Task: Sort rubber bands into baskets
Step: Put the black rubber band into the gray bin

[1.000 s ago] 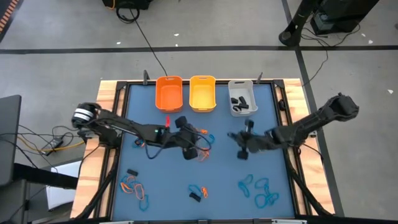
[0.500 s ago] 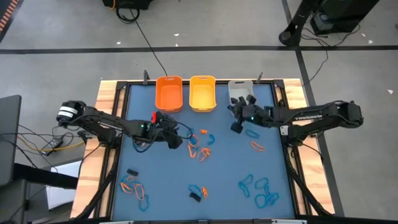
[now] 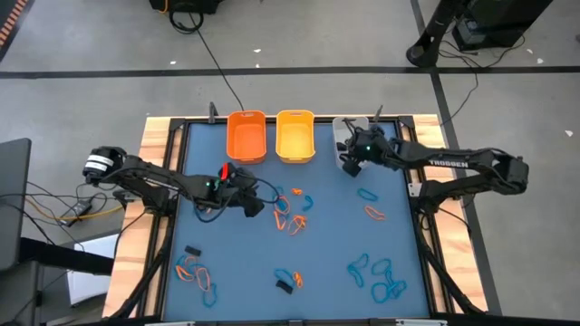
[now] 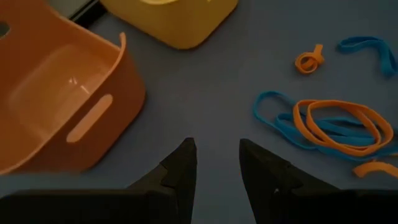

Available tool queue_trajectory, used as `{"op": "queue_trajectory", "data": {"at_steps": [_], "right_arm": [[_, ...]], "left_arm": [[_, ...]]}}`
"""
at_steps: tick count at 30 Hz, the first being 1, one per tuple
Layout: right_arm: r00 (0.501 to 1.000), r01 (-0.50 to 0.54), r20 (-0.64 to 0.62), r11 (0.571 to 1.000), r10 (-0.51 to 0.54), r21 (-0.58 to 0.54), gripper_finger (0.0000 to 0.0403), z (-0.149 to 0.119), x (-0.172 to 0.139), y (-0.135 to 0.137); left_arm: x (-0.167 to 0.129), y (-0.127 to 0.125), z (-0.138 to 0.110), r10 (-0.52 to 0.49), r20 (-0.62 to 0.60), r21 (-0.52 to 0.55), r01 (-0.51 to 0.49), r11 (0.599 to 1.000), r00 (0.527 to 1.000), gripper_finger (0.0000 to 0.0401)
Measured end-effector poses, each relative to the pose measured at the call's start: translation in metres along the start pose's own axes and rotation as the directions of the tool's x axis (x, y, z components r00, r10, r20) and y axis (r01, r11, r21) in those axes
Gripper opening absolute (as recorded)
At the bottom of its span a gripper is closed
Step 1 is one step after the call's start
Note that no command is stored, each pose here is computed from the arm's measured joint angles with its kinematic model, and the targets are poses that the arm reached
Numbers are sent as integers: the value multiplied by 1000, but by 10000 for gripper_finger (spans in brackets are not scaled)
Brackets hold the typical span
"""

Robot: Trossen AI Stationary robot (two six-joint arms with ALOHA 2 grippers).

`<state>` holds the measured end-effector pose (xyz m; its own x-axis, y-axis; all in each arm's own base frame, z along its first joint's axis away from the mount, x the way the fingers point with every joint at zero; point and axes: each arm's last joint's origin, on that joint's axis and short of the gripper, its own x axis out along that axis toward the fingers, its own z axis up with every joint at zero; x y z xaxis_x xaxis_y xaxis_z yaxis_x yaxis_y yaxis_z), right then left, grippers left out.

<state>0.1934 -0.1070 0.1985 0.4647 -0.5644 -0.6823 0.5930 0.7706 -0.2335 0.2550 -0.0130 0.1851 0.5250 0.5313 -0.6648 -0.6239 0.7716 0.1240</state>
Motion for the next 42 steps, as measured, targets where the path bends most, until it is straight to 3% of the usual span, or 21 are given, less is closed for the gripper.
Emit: {"op": "queue_trajectory", "data": {"at_steps": [3, 7, 14, 21, 25, 30, 33, 36, 39, 42], "right_arm": [[998, -57, -11, 998, 57, 26, 30, -1, 2, -5], [999, -48, -16, 998, 49, 45, 62, -2, 3, -11], [998, -63, -15, 997, 64, 47, 155, -2, 4, -11], [997, 76, -6, 993, -75, 88, 216, 0, 3, -15], [998, 61, 17, 994, -63, 89, 223, 2, 3, -15], [980, -189, 73, 977, 182, 103, 216, 6, 2, -4], [962, -260, 106, 961, 250, 94, 204, 9, -1, 5], [951, -293, 126, 954, 283, 66, 192, 11, -4, 15], [939, -323, 138, 946, 315, 41, 183, 12, -8, 24], [929, -347, 146, 938, 341, 15, 177, 13, -11, 31]], "left_arm": [[0, -2, 2, -19, 13, 1, 19, 1000, 1000, 127], [0, -3, 3, -31, 28, -9, 31, 999, 999, 127], [0, -4, 2, -76, -5, 18, 76, 997, 997, 127], [-1, -2, -3, -67, -54, 47, 69, 997, 996, 127], [-1, 2, -11, -53, -141, 55, 62, 997, 989, 127], [-4, 5, -20, -45, -243, 47, 58, 997, 969, 127], [-9, 7, -25, -61, -316, 48, 80, 996, 947, 127], [-19, 12, -31, -85, -415, 34, 109, 993, 906, 127], [-29, 19, -40, -85, -543, 21, 115, 993, 835, 127], [-38, 30, -49, 24, -636, 72, 28, 997, 771, 127]]}}
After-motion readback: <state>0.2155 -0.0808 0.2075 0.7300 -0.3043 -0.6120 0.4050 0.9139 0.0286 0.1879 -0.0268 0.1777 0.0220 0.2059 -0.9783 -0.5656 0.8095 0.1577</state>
